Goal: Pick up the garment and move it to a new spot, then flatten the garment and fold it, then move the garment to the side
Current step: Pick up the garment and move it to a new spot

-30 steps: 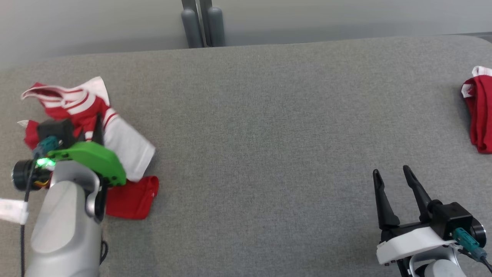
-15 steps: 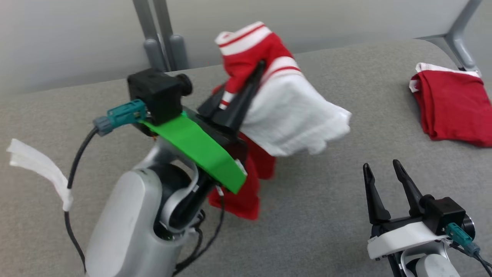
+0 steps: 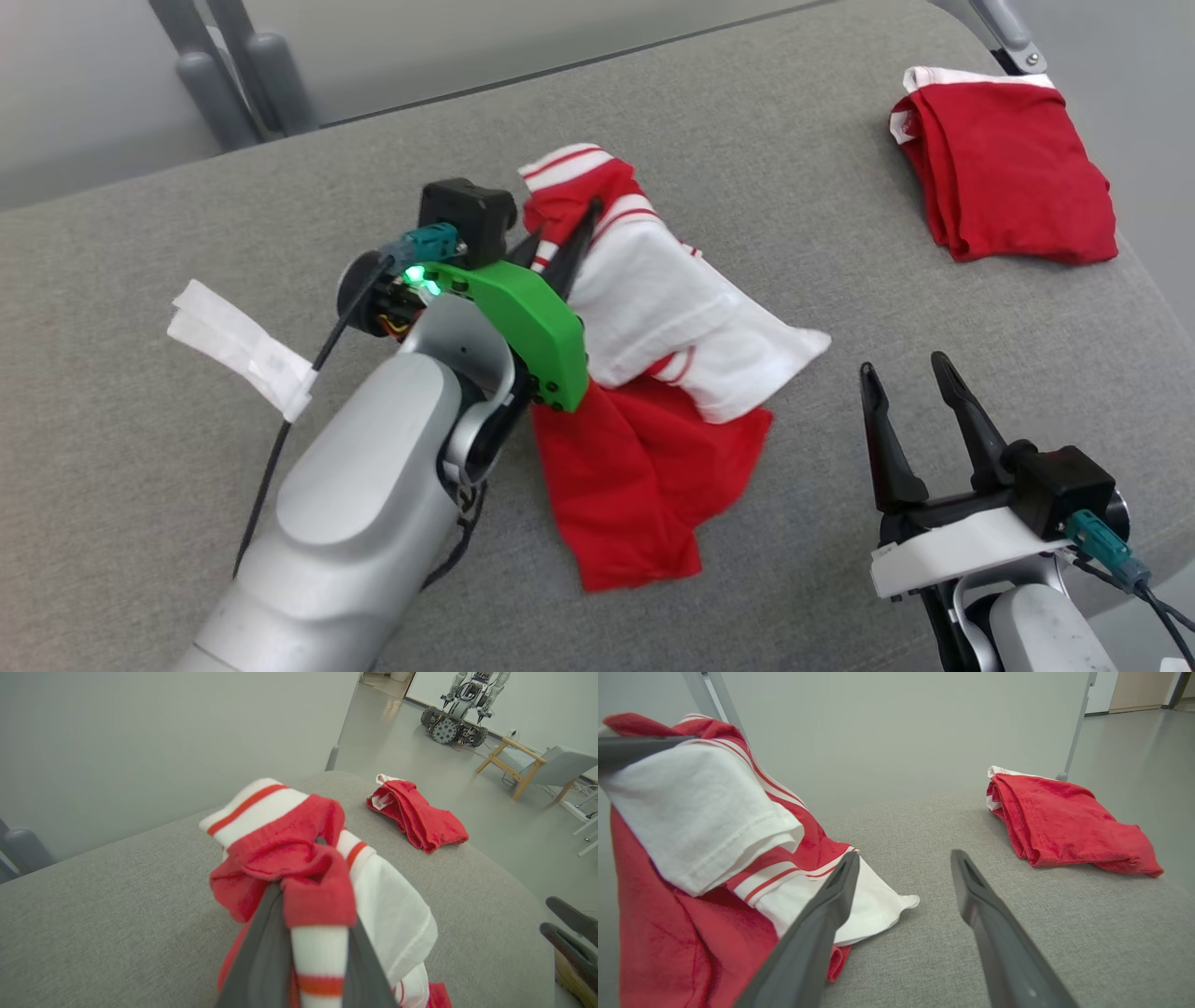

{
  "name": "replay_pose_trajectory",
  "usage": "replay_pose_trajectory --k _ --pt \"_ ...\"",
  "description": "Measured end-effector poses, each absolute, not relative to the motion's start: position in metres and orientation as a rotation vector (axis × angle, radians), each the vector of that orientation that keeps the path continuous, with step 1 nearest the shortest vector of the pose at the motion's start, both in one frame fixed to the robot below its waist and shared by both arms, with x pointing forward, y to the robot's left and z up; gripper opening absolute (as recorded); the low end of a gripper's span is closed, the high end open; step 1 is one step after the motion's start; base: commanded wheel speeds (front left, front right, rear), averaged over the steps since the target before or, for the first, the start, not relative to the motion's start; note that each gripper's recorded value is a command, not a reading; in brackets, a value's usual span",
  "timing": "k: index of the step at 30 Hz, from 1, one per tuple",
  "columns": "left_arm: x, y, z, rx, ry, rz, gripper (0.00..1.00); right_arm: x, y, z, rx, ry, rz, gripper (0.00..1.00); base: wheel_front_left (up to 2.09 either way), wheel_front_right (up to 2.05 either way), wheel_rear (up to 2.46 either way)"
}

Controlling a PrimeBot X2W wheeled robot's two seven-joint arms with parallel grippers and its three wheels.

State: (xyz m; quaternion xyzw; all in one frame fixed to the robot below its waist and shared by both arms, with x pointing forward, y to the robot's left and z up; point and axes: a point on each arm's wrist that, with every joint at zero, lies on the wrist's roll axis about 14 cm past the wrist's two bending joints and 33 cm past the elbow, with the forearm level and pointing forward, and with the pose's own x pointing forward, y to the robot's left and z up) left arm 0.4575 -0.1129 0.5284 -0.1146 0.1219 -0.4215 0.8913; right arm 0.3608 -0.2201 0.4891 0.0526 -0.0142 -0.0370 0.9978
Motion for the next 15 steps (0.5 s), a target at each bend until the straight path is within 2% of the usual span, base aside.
replay_pose_trajectory --k 2,5,6,7,8,15 --pt "0.473 -0.112 0.512 -0.218 0.253 -0.866 0.00 0.360 -0.224 0.484 0.102 -0.011 -0.088 1.00 0.00 0.00 0.00" --pt "0.497 -0.103 0.491 -0.135 0.220 -0.822 0.16 0.359 -0.229 0.479 0.102 0.007 -0.106 1.00 0.00 0.00 0.00" --pt "0.504 -0.099 0.485 -0.135 0.220 -0.799 0.54 0.358 -0.230 0.477 0.102 0.012 -0.111 1.00 0.00 0.00 0.00" --pt "0.509 -0.094 0.477 -0.117 0.219 -0.777 0.84 0.357 -0.233 0.476 0.102 0.017 -0.118 1.00 0.00 0.00 0.00" --pt "0.514 -0.089 0.468 -0.104 0.225 -0.752 1.00 0.356 -0.235 0.474 0.104 0.022 -0.127 1.00 0.00 0.00 0.00" --pt "0.526 -0.064 0.469 -0.187 0.174 -0.612 1.00 0.347 -0.245 0.472 0.112 0.026 -0.166 1.00 0.00 0.00 0.00"
